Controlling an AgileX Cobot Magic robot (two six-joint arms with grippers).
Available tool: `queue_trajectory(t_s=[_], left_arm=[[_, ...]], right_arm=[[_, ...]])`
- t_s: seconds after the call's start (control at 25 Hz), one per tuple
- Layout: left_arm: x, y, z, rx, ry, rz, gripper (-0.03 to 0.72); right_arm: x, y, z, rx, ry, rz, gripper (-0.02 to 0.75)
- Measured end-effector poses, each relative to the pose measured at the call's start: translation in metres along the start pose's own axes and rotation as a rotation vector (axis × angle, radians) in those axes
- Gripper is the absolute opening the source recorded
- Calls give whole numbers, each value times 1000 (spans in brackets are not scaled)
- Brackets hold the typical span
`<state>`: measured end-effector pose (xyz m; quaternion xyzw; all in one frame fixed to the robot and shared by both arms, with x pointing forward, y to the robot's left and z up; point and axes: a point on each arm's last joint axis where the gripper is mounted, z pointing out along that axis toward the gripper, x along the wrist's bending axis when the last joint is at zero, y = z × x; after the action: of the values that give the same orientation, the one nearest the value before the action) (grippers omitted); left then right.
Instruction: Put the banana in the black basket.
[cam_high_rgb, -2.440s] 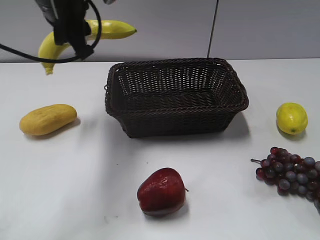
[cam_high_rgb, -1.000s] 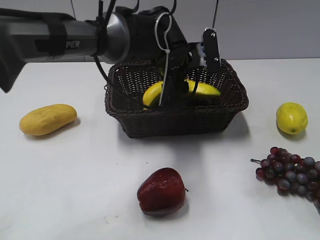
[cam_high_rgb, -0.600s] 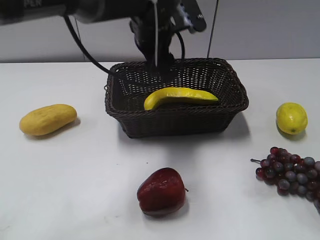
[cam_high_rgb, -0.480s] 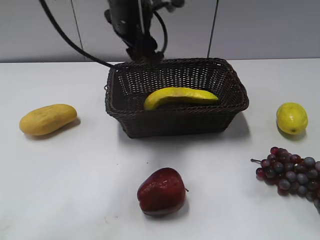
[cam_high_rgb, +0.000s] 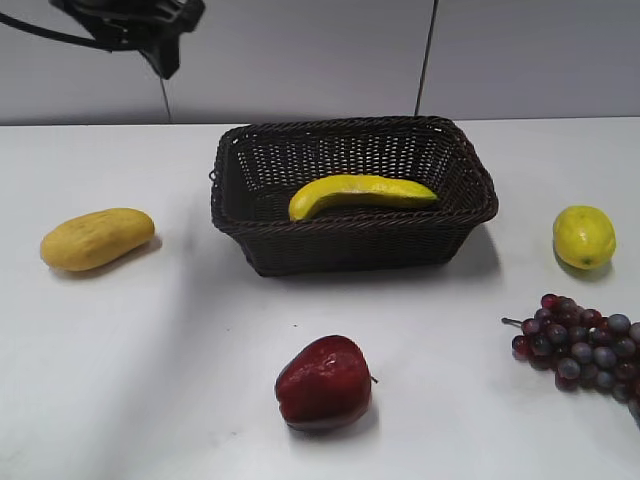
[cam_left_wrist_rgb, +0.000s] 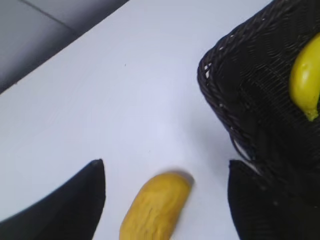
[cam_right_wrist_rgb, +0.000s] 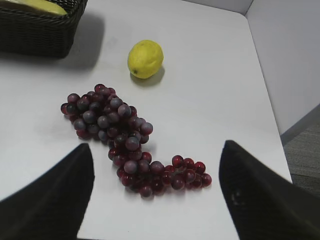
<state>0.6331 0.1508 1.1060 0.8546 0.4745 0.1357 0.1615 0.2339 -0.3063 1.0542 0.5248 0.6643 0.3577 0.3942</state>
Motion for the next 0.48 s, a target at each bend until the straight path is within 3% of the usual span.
queue_trajectory(t_s=[0.28,0.48], left_arm=[[62,-80,-22,105,17,-232,565],[67,-156,-34,205,0,-375,563]], right_arm=[[0,0,0,0,0,0,593],[0,0,0,0,0,0,593]])
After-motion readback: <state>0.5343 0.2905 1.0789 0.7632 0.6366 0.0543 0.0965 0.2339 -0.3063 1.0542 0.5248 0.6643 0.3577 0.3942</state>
